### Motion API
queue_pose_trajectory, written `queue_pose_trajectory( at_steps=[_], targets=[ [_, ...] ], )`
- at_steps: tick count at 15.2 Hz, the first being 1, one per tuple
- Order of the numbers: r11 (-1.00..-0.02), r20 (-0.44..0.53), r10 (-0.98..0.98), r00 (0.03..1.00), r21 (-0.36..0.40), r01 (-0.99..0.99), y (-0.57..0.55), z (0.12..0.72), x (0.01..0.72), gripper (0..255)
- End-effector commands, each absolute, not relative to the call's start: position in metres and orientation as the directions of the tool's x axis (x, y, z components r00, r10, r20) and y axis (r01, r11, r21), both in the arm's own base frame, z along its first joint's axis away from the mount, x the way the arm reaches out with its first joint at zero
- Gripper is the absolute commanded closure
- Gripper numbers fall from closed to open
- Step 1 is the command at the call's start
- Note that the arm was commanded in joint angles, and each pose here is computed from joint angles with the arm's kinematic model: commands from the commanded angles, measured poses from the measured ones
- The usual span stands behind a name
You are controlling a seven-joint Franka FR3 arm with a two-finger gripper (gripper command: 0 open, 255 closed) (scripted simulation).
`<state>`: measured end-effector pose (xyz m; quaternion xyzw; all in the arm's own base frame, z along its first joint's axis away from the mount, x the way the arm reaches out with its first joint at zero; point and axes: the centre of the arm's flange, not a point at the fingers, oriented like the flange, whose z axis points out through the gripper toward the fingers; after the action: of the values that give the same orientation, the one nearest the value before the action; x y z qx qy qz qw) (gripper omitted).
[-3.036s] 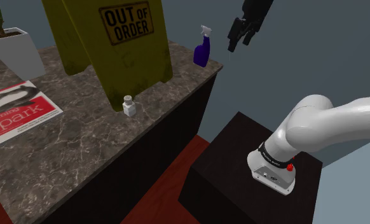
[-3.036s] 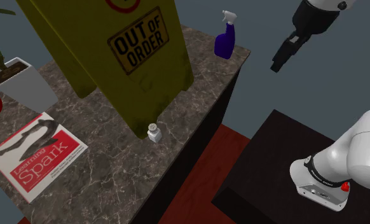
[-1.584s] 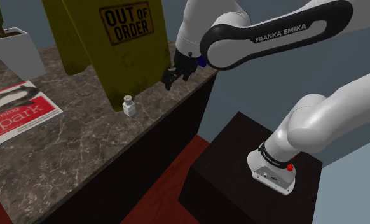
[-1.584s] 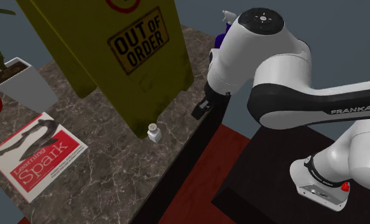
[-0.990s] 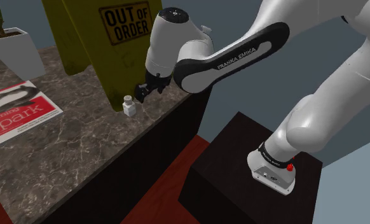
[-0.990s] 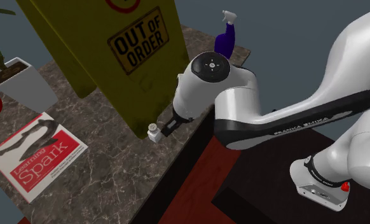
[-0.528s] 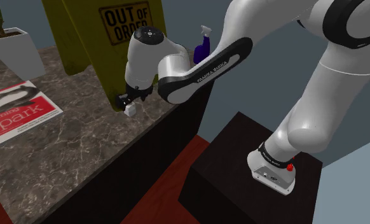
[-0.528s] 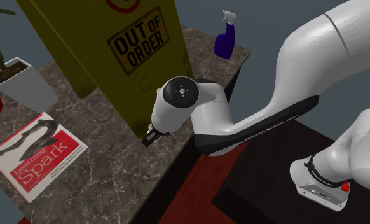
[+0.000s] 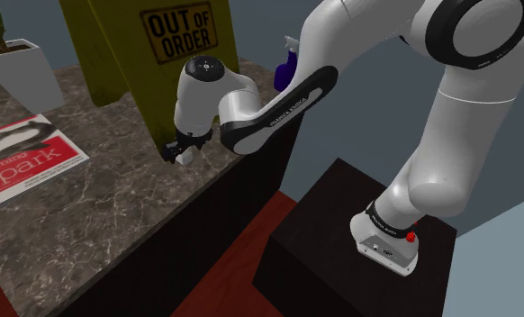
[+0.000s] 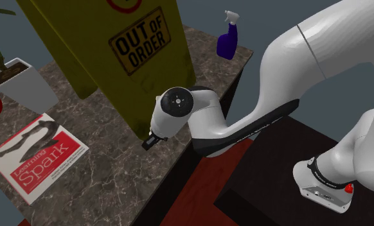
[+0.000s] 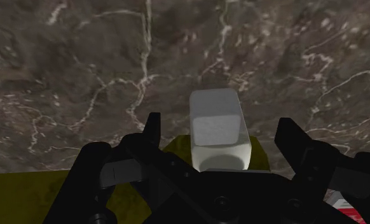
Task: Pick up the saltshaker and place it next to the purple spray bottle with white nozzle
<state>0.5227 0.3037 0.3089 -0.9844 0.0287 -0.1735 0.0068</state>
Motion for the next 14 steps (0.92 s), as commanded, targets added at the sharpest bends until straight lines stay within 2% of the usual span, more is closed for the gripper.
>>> queue_pose_trajectory(
  at_steps=[1, 6, 7, 14],
  targets=[
    [-0.998, 0.342, -0.059, 0.938, -0.023, -0.054, 0.3031, 0.3077, 0.523, 0],
    [-0.998, 0.342, -0.059, 0.938, -0.023, -0.054, 0.3032, 0.3078, 0.523, 0],
    [-0.998, 0.342, -0.059, 0.938, -0.023, -0.054, 0.3032, 0.3078, 0.523, 255],
    [-0.998, 0.342, -0.059, 0.938, -0.023, -0.054, 0.3031, 0.3078, 0.523, 255]
  ],
)
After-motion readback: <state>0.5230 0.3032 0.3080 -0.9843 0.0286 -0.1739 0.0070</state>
